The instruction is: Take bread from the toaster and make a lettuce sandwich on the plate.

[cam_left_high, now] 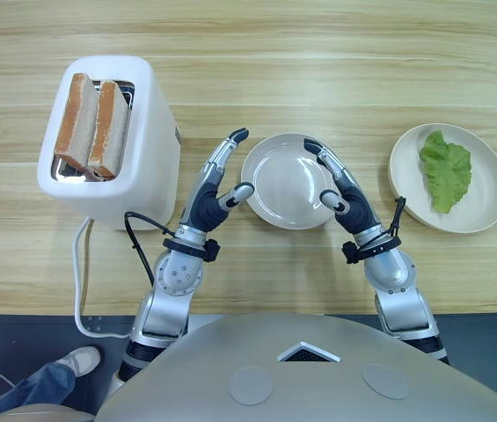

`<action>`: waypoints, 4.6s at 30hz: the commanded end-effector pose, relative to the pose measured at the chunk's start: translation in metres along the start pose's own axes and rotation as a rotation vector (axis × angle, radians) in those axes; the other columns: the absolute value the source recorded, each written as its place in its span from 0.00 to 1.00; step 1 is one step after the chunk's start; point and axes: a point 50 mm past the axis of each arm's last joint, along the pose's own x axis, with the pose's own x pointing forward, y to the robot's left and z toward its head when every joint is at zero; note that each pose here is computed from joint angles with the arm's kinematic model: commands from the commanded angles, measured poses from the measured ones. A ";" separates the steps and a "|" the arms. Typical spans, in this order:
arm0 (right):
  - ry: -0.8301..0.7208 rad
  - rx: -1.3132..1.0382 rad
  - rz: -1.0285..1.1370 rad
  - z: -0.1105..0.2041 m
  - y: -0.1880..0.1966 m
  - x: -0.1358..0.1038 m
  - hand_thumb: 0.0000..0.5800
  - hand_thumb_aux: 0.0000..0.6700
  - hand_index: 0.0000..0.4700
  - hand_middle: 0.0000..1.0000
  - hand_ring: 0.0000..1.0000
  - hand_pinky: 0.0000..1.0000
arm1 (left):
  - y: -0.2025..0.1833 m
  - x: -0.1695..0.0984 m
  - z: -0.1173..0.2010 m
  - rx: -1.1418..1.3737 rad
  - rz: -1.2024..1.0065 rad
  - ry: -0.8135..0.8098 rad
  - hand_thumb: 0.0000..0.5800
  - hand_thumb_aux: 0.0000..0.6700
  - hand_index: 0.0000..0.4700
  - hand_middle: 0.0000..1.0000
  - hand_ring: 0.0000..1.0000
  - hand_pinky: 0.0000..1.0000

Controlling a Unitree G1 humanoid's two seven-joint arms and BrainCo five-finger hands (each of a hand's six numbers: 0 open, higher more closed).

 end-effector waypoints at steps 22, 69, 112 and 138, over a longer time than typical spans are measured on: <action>0.007 0.001 0.002 -0.001 0.002 0.000 0.00 0.00 0.00 0.00 0.00 0.00 | 0.008 0.002 0.026 0.051 0.016 -0.071 0.00 0.00 0.00 0.00 0.00 0.00; -0.064 -0.019 0.072 0.006 -0.002 0.019 0.00 0.00 0.00 0.00 0.00 0.00 | -0.002 -0.014 -0.007 0.034 0.071 0.087 0.00 0.00 0.00 0.00 0.00 0.00; 0.079 0.049 -0.150 -0.007 -0.008 -0.017 0.00 0.00 0.00 0.00 0.00 0.00 | 0.154 -0.022 -0.030 0.956 0.431 0.397 0.77 0.52 0.52 0.00 0.00 0.00; 0.079 0.051 -0.165 -0.009 -0.011 -0.014 0.00 0.00 0.00 0.00 0.00 0.00 | 0.150 -0.047 -0.004 0.959 0.361 0.548 1.00 1.00 1.00 0.10 0.10 0.10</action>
